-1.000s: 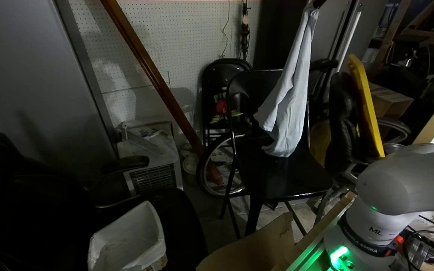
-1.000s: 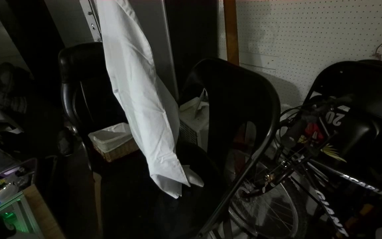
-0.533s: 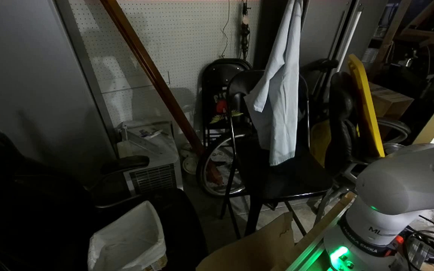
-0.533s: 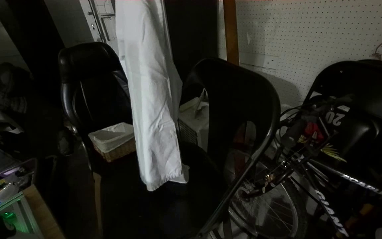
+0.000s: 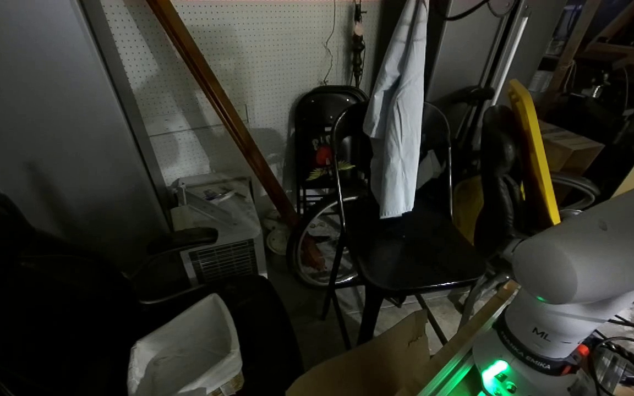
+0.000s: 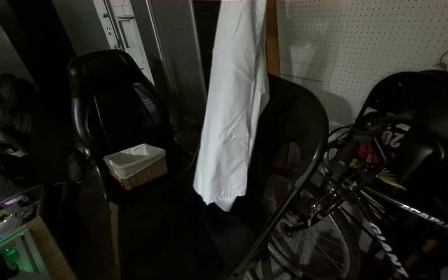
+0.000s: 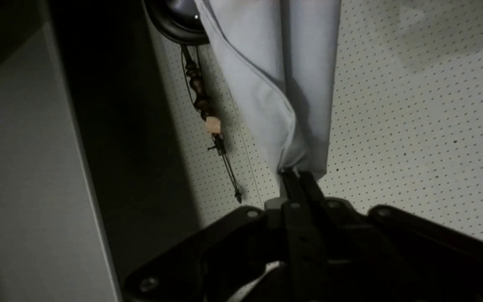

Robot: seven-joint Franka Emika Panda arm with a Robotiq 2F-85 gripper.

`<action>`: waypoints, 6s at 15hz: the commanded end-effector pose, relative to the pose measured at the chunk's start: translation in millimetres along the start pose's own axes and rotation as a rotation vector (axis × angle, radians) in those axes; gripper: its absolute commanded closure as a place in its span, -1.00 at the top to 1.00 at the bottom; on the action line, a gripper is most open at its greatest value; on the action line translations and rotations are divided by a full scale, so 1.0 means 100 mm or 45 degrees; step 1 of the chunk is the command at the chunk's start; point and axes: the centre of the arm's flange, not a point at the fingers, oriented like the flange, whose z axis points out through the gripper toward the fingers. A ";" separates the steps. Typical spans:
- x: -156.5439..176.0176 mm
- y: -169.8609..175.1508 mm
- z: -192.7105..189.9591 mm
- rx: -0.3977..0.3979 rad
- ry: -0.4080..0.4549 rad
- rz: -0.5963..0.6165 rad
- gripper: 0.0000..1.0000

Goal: Lay the white object over the chair

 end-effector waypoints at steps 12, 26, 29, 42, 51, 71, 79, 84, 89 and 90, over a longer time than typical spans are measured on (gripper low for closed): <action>0.35 -0.23 1.19 -0.087 0.262 0.155 -0.94; 0.01 -0.68 2.16 -0.296 0.406 0.198 -0.98; -0.21 -0.82 2.53 -0.416 0.479 0.209 -0.98; -0.16 -1.58 3.17 -0.707 0.869 0.522 -0.98; -0.31 -1.29 3.48 -0.832 1.128 0.700 -0.98; -0.21 -1.16 2.87 -0.947 0.762 0.249 1.00; 0.45 -0.83 1.80 -0.804 0.278 0.404 1.00; 0.64 -0.64 1.53 -0.638 -0.020 0.446 1.00; 0.70 -0.28 1.36 -0.488 -0.335 0.439 1.00; 0.70 -0.19 1.35 -0.459 -0.395 0.434 1.00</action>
